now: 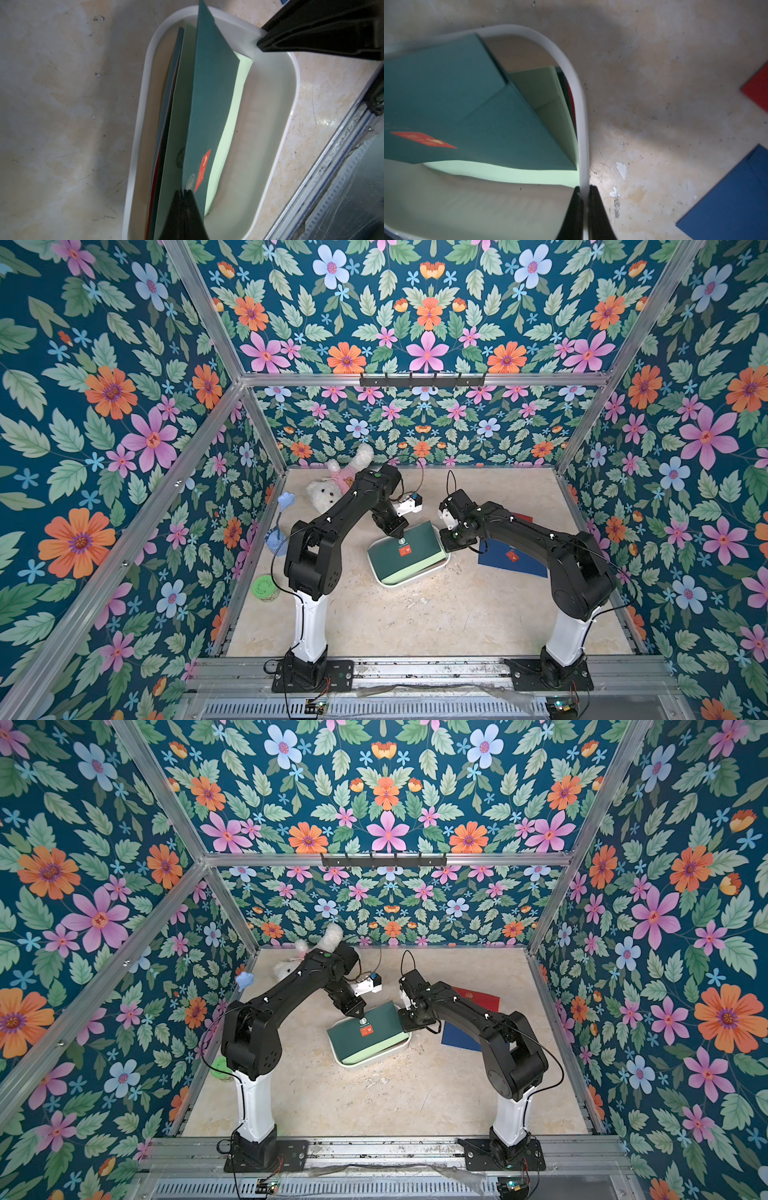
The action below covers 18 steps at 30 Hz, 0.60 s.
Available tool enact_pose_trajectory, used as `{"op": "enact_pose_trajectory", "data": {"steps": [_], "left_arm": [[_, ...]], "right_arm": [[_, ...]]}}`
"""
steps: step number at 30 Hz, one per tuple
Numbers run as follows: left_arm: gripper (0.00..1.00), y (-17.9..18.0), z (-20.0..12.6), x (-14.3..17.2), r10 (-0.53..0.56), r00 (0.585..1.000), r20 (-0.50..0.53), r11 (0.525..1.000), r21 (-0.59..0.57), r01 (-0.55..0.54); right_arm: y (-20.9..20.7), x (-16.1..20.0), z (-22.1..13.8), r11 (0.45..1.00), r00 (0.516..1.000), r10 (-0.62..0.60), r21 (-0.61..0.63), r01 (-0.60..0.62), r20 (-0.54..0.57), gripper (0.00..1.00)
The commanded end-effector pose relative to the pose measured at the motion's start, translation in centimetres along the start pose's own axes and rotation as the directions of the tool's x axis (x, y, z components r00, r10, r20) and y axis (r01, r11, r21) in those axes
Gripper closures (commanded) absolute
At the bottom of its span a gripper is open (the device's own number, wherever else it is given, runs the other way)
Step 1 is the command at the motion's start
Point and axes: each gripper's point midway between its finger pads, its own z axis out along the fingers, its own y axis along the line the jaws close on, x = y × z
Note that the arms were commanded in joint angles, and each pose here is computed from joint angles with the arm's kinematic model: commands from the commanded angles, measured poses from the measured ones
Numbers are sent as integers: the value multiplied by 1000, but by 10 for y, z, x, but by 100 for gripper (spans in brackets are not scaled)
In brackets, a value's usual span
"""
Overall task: Put the sealed envelopes into the storage box
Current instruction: Adjust the storage box at the center of the board.
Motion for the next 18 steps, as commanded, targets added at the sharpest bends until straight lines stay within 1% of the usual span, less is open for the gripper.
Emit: {"op": "enact_pose_trajectory", "data": {"steps": [1, 6, 9, 11, 13, 15, 18], "left_arm": [[100, -4, 9, 3, 3, 1000, -31, 1000, 7, -3], [99, -9, 19, 6, 7, 999, -47, 1000, 11, -7], [90, -6, 19, 6, -3, 998, -58, 1000, -13, 3], [81, 0, 17, 7, -18, 997, -70, 999, -50, 14], [76, 7, 14, 8, -30, 997, -76, 996, -91, 23], [72, 13, 9, 7, -42, 996, -77, 991, -131, 31], [68, 27, -1, 1, -59, 997, -53, 975, -216, 47]], "right_arm": [[5, -6, -5, 1000, 999, 18, -20, -17, 34, 98], [6, -4, -5, 999, 999, 26, -26, -25, 33, 98], [6, -4, -4, 999, 999, 29, -31, -28, 34, 97], [5, -3, -3, 999, 999, 36, -25, -35, 30, 97], [4, -4, -2, 999, 998, 48, -19, -48, 30, 97], [3, -5, -2, 998, 997, 67, -14, -66, 34, 97], [2, -6, -1, 995, 994, 98, -11, -98, 39, 97]]}}
